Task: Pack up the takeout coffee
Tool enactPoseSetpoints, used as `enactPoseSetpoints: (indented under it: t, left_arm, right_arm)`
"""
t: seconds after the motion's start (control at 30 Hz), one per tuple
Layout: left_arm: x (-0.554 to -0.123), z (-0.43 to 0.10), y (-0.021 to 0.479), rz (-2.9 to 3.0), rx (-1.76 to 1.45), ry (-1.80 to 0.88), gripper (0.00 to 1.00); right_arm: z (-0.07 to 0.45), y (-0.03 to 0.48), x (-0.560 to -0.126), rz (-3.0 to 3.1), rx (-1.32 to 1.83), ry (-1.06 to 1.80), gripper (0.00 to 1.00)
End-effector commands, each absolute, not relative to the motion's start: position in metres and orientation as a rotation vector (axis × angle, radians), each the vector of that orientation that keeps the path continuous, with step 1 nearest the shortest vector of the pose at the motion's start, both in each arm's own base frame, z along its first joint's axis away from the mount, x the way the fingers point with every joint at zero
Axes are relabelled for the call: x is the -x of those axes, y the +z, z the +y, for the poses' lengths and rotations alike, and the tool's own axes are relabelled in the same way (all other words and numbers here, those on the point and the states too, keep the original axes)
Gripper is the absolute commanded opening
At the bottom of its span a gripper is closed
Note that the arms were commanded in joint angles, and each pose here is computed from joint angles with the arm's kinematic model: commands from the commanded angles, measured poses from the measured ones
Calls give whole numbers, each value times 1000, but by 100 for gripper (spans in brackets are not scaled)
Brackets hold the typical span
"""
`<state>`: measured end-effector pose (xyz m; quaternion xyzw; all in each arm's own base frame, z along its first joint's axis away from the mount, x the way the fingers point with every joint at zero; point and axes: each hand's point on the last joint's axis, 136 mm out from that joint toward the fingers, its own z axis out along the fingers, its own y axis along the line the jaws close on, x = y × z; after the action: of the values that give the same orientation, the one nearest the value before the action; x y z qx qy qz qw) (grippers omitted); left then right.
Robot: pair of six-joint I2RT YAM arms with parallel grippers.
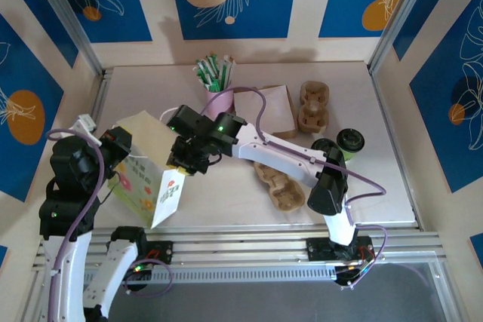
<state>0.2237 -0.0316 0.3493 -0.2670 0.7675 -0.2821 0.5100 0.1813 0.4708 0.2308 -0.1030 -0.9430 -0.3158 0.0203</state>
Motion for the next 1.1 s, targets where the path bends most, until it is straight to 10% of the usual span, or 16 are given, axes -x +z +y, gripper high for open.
enactPoseSetpoints:
  t: [0.0, 0.3, 1.07]
  left_arm:
    - [-219, -36, 380, 1770, 573, -712, 12]
    - [-193, -35, 432, 1700, 469, -685, 54]
    - [-174, -54, 406, 1934, 369, -681, 77]
  right_arm:
    - [468, 237, -184, -2948, 247, -977, 18]
    - [444, 253, -206, -3115, -28, -919, 7]
    - [375, 274, -244, -3440, -442, -606, 10]
